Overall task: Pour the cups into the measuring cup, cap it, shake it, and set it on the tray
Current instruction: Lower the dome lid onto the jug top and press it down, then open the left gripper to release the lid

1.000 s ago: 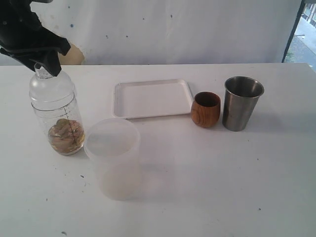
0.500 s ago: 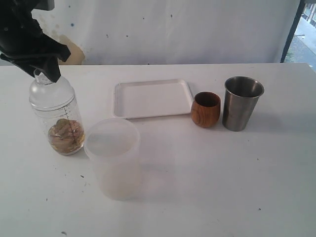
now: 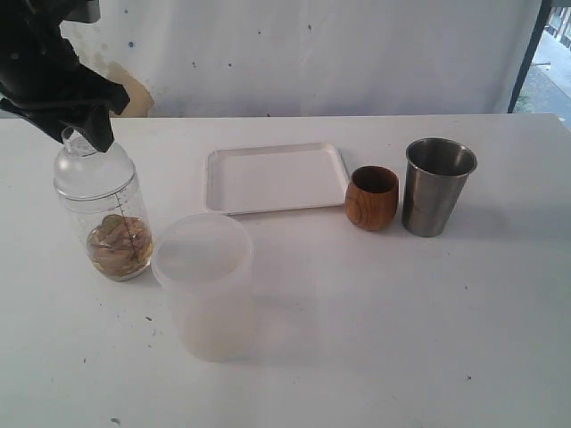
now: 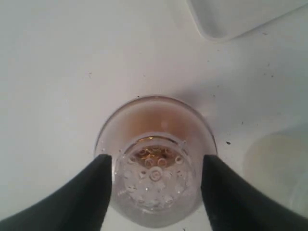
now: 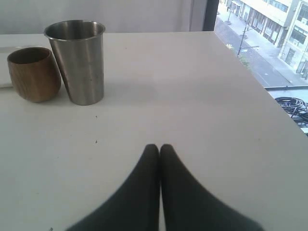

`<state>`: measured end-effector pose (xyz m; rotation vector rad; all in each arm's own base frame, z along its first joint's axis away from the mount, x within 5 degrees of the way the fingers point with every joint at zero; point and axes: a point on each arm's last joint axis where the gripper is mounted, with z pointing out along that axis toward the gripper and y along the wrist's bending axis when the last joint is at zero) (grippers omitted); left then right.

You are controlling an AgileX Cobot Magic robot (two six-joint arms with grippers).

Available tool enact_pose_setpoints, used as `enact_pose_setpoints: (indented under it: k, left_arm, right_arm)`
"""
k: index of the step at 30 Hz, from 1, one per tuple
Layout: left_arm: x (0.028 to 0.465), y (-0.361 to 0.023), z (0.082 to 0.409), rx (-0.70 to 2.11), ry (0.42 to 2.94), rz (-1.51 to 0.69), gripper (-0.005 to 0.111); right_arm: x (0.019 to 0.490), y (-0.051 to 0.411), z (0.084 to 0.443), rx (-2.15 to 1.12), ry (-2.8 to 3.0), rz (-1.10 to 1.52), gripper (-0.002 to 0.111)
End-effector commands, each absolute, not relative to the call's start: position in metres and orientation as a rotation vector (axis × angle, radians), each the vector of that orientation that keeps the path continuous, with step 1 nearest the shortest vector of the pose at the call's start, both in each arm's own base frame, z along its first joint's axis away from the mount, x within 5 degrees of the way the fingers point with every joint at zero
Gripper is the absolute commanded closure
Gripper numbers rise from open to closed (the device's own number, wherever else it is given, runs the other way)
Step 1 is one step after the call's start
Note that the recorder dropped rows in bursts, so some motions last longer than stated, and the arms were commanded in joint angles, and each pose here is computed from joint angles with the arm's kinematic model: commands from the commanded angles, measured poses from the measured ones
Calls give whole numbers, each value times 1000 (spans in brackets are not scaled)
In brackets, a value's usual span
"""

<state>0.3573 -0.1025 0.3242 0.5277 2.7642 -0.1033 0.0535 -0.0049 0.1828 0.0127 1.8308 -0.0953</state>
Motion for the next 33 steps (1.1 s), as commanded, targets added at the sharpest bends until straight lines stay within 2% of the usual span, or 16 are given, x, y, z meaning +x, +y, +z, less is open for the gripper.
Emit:
enact_pose_setpoints:
  k: [1,9,15,16,17,19,28,33]
  left_arm:
    - [356,-103,326,519,2762,-104,46]
    - [354,-102,331,516,2747,-102,45]
    - [347,-97,368,503,2630,-70,47]
    - [345,-96,375,496,2609,-72,54]
    - [343,-96,378,495,2602,-73,66]
    - [343,-96,377,495,2604,-73,106]
    - [349,-98,338,522,2720,-61,107]
    - [350,-98,334,552,2713,-55,107]
  right_arm:
    - [53,-5,182,12,1825,-89,108]
    - [53,-5,182,12,1825,-89,108]
    - [53,-5,182,12,1825,-89,108]
    - [53,-5,182,12,1825,-89,108]
    - [53,-5,182,12,1825,-89,108]
    - [53,-5,182,12,1825,-89,108]
    - [53,-5,182,12,1825,-89,108]
    - [53,-5,182,12,1825,-89,108]
